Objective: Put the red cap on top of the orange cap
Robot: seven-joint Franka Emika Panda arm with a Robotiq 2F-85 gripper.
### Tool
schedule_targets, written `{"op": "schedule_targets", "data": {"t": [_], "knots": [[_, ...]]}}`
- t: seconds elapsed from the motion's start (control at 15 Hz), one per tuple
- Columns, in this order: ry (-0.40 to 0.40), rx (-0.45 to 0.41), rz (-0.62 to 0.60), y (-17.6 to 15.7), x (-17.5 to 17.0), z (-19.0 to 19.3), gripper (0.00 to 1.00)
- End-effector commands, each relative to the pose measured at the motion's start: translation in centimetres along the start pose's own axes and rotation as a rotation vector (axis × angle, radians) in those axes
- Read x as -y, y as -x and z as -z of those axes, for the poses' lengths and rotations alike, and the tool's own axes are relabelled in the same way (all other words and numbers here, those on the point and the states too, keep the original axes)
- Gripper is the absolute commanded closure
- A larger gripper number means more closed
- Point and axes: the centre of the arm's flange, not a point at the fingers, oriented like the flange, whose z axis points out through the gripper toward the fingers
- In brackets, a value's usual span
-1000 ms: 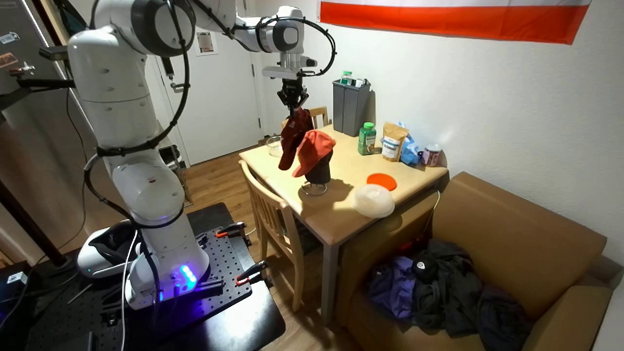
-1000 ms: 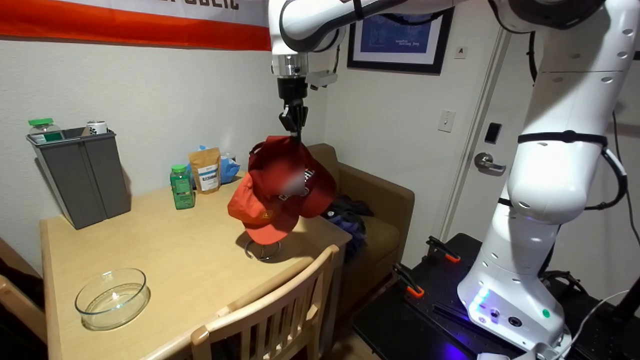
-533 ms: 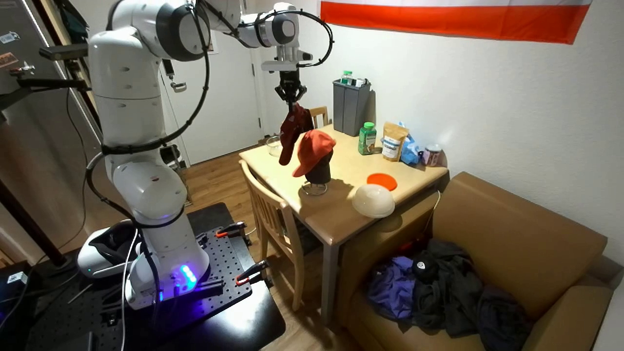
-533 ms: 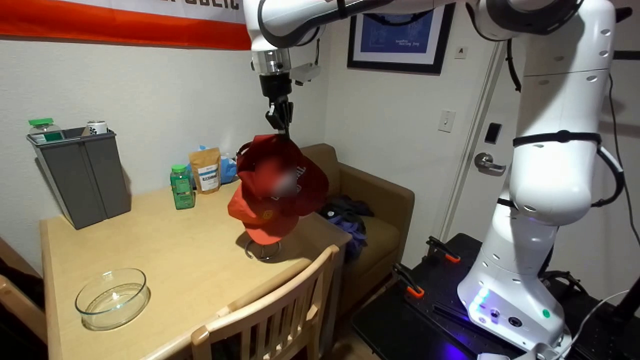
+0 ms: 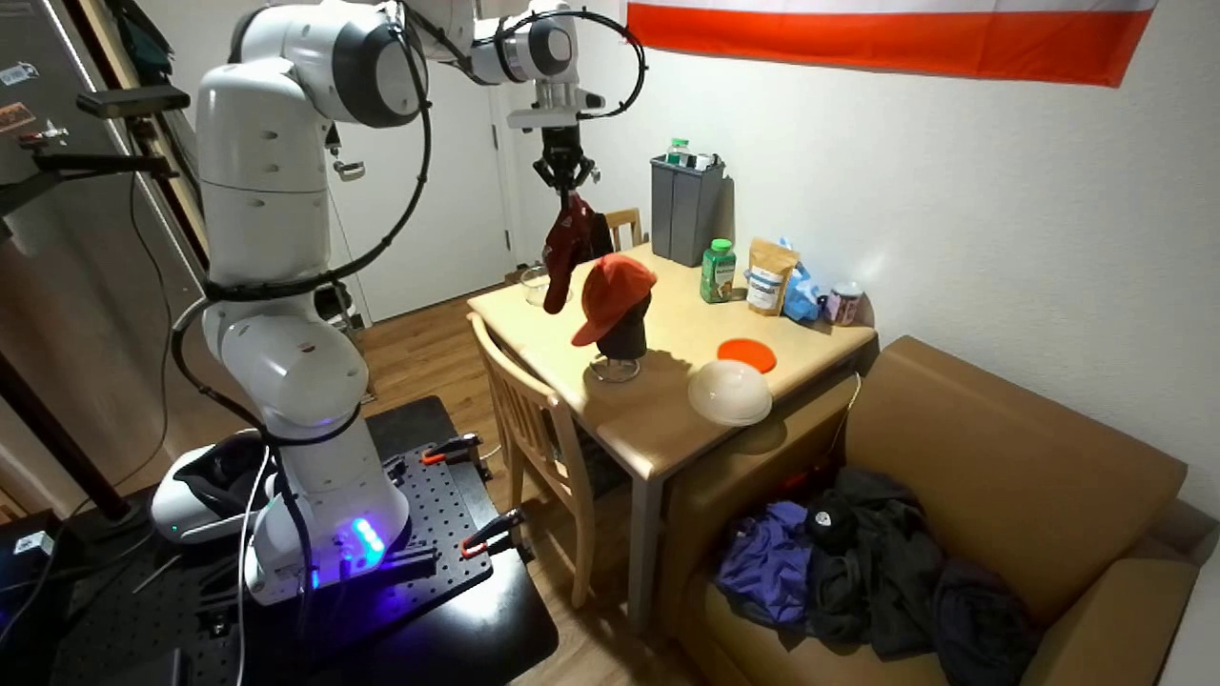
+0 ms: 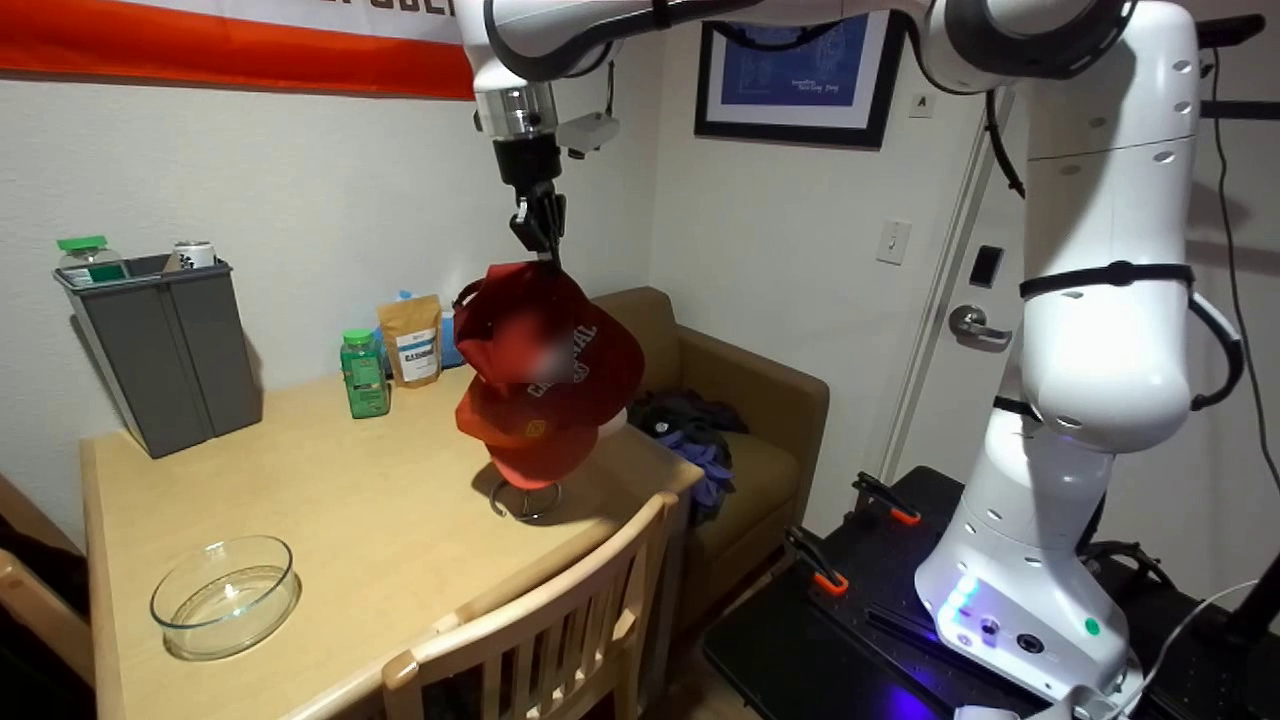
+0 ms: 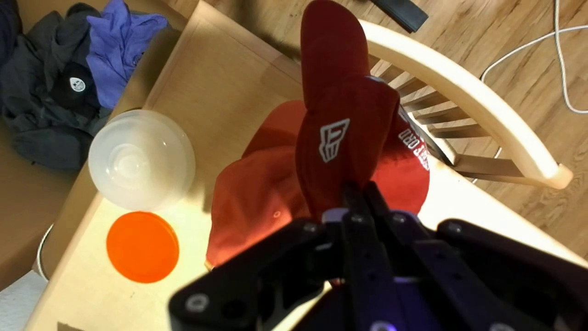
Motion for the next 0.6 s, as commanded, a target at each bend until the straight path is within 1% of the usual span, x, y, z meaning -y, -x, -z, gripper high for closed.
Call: {"op": "schedule_targets", "data": {"t": [0.0,0.07,0.13,0.27,0.47,0.53], "knots": [[0.017,0.013,0.055,-2.6,-1.0,0.8,0.99],[0.021,0.004,0.081,-3.2,-1.5,0.6,0.99],[0.004,-0.004,0.038,-1.3,-0.5,-0.1,0.96],[0.008,-0.005,0.058,-2.2,-1.0,-0.6,0.96],[0.005,-0.005,0.058,-2.7,-1.1,-0.8,0.96],[0.005,-0.006,0.058,-2.7,-1.1,-0.8,0.99]]}}
